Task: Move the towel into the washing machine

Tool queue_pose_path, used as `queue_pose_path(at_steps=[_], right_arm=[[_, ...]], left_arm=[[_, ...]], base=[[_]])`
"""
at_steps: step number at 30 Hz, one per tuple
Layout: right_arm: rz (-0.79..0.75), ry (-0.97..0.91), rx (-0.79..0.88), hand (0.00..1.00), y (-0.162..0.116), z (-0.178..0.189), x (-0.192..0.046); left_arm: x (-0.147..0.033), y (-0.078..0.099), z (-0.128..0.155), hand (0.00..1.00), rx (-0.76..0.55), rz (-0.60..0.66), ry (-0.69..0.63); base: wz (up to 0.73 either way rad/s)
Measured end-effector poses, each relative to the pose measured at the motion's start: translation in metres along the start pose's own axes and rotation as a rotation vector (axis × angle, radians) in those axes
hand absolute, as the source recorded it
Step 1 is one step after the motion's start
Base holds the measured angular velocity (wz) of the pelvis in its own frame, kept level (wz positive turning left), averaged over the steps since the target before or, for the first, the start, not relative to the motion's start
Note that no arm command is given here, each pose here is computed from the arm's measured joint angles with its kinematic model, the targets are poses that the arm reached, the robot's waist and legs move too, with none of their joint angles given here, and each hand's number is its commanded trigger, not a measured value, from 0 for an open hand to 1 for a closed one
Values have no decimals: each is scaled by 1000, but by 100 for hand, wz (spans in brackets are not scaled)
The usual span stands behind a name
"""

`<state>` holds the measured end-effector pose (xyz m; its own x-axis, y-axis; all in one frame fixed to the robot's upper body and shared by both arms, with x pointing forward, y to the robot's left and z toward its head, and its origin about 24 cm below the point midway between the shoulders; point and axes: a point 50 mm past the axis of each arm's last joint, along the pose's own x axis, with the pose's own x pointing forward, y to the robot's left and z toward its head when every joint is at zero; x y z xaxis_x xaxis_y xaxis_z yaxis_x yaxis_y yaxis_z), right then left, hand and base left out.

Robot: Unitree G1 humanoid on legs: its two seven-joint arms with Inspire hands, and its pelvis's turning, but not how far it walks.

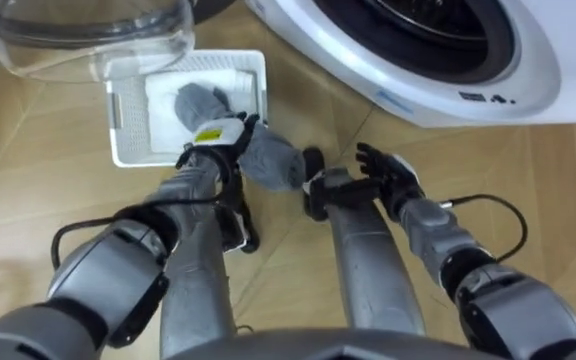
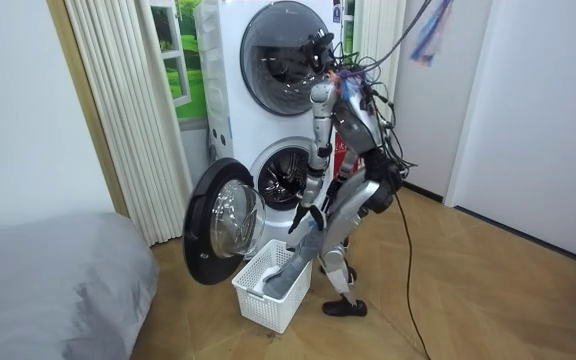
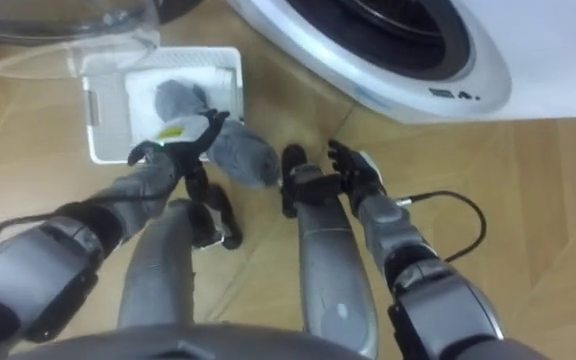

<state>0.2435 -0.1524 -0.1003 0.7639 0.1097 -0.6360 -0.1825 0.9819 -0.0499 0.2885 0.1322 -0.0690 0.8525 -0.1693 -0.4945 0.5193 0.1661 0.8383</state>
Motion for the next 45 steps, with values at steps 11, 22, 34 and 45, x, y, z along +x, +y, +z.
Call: queue_pose_path(at_steps=[11, 22, 34, 45], right_arm=[[49, -113, 37, 0, 12, 29, 6], [136, -196, 64, 0, 24, 49, 7], [155, -221, 53, 0, 25, 60, 9], [163, -211, 63, 0, 31, 63, 12]], left_arm=[[4, 15, 3, 0, 105, 74, -38], [6, 23, 5, 0, 227, 80, -74], [5, 23, -1, 100, 268, 36, -64], [3, 16, -13, 100, 281, -128, -21]], base=[[-1], [0], [1], [0]])
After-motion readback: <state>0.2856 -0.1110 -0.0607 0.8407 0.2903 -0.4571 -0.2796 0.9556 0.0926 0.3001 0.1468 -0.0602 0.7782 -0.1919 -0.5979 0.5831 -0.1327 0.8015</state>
